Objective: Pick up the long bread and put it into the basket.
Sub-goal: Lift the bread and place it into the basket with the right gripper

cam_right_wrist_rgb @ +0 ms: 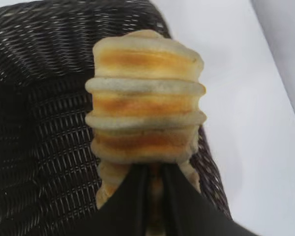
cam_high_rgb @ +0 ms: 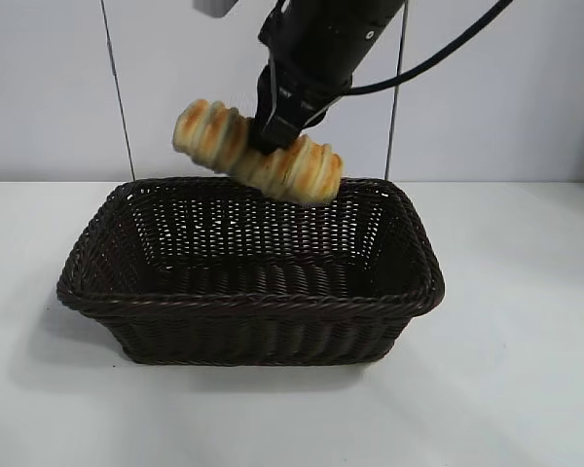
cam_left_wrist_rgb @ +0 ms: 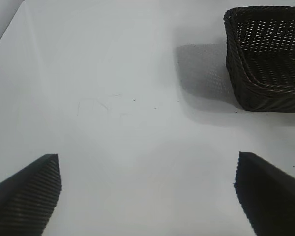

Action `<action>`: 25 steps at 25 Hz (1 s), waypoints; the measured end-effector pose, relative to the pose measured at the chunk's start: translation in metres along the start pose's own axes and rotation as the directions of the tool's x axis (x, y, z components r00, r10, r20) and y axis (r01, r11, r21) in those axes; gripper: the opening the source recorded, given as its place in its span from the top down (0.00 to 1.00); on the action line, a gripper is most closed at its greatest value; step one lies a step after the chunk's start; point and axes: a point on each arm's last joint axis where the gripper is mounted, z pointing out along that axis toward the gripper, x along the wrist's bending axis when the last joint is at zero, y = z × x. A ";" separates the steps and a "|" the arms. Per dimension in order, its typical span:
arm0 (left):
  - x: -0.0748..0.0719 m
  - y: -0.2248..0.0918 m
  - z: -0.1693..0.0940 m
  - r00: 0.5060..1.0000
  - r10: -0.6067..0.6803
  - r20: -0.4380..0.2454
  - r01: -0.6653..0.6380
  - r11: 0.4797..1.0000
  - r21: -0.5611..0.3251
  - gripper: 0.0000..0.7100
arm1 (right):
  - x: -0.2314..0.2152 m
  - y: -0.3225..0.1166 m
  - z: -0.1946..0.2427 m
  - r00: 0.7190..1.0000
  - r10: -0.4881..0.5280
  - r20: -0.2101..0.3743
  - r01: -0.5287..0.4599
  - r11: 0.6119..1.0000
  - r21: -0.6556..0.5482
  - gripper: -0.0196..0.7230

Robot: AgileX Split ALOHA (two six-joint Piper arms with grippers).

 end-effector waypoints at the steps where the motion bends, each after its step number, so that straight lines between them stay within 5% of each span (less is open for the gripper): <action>1: 0.000 0.000 0.000 1.000 0.000 0.000 0.000 1.000 0.000 0.03 | 0.001 -0.002 0.005 1.000 0.002 -0.009 -0.002 1.000 0.008 0.93; 9: 0.000 0.000 0.000 1.000 0.000 0.000 0.000 1.000 0.000 0.03 | 0.000 -0.002 0.011 0.999 0.033 0.004 -0.033 0.999 -0.001 0.89; 19: 0.000 0.000 0.000 1.000 0.000 0.000 0.000 1.000 0.000 0.03 | -0.004 0.004 -0.005 0.997 0.069 0.039 -0.068 0.997 -0.036 0.38; 25: 0.000 0.000 0.000 1.000 0.000 0.000 0.000 1.000 0.000 0.03 | -0.010 0.015 -0.042 0.949 0.303 0.083 -0.292 0.949 -0.122 0.08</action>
